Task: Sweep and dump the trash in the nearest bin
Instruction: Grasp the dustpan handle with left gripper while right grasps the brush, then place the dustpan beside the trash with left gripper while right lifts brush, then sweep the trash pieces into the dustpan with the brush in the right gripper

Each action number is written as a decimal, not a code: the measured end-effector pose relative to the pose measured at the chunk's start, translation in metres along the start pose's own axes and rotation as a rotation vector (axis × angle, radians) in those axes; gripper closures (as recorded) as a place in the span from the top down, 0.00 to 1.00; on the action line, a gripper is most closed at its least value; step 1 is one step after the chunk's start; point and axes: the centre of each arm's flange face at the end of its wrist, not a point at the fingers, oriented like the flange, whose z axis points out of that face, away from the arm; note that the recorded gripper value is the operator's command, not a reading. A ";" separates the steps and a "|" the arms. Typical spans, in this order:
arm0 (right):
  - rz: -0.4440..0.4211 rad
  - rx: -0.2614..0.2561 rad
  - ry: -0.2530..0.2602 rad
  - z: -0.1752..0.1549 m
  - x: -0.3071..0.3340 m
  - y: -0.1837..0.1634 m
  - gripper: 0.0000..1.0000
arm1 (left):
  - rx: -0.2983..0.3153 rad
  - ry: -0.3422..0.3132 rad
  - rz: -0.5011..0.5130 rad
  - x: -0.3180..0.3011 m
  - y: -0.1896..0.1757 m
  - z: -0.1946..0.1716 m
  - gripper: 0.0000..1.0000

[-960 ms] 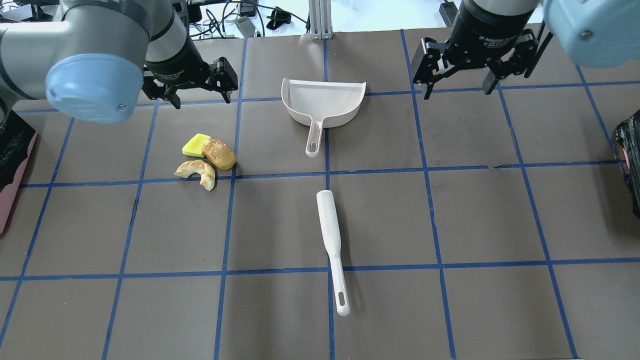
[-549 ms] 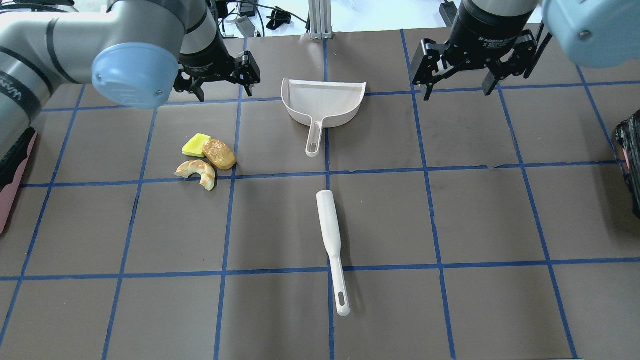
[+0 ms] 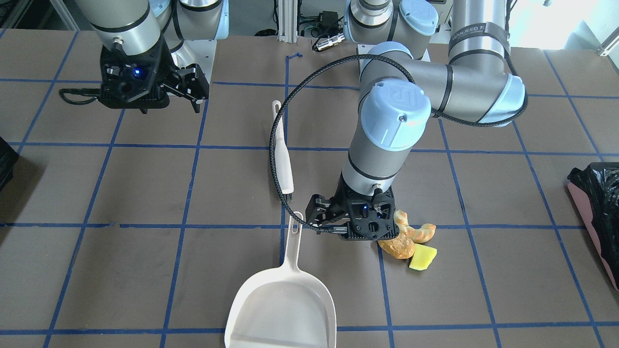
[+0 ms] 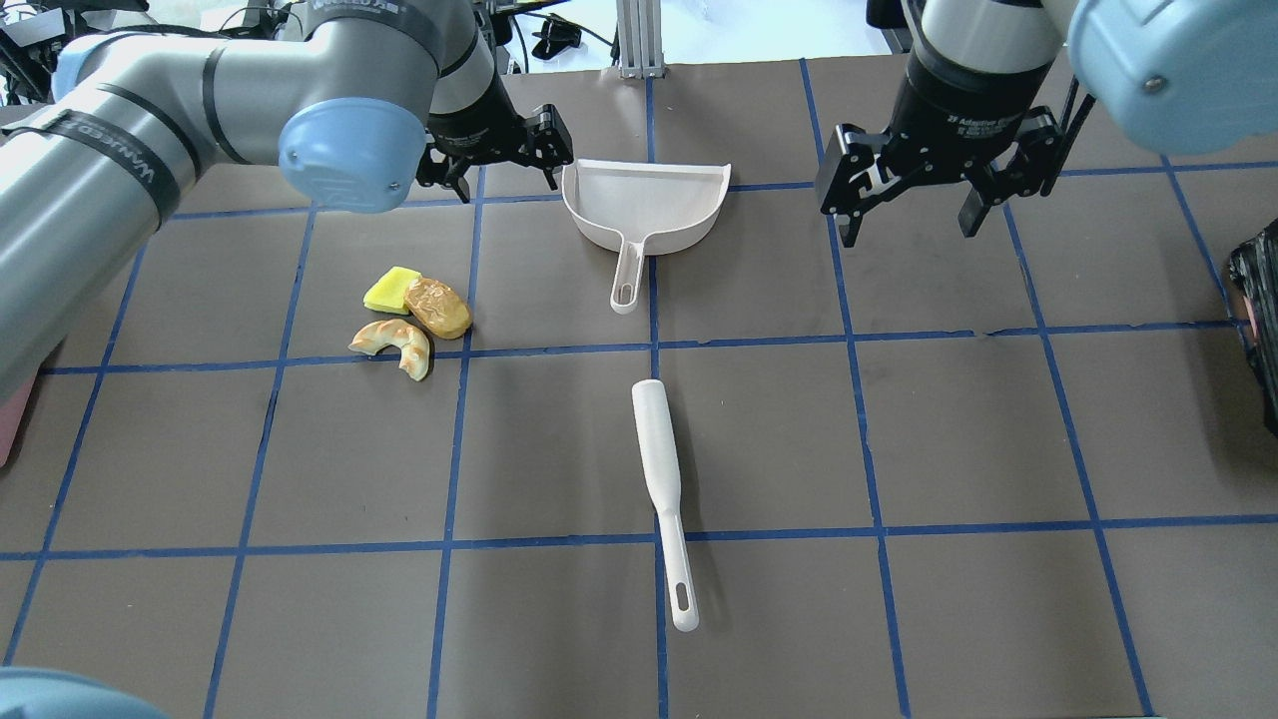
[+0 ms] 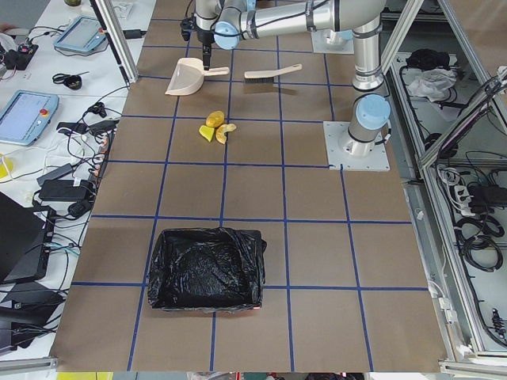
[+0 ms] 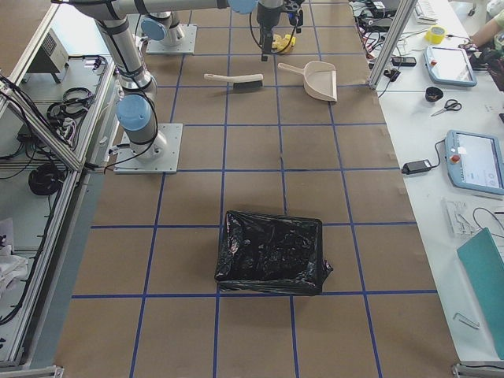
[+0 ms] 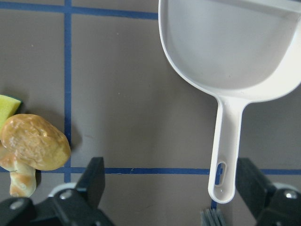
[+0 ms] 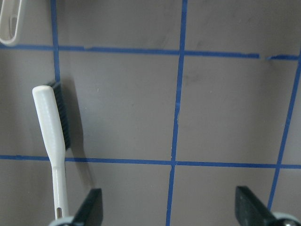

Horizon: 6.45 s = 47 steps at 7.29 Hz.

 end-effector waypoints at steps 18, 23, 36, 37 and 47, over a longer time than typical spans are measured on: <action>-0.052 -0.069 0.012 0.258 -0.182 0.136 0.26 | -0.110 0.067 0.179 0.055 0.009 0.100 0.00; -0.020 -0.044 0.004 0.245 -0.185 0.130 0.00 | -0.059 0.022 0.345 -0.061 -0.036 0.061 0.00; 0.581 -0.034 0.074 0.175 -0.258 0.034 0.00 | -0.144 0.047 1.286 -0.377 -0.030 -0.030 0.00; 0.602 -0.032 0.076 0.178 -0.278 0.024 0.00 | -0.140 0.080 1.349 -0.399 -0.026 -0.025 0.00; 0.584 -0.030 0.009 0.214 -0.446 -0.004 0.00 | -0.423 0.064 1.640 -0.480 -0.026 0.024 0.00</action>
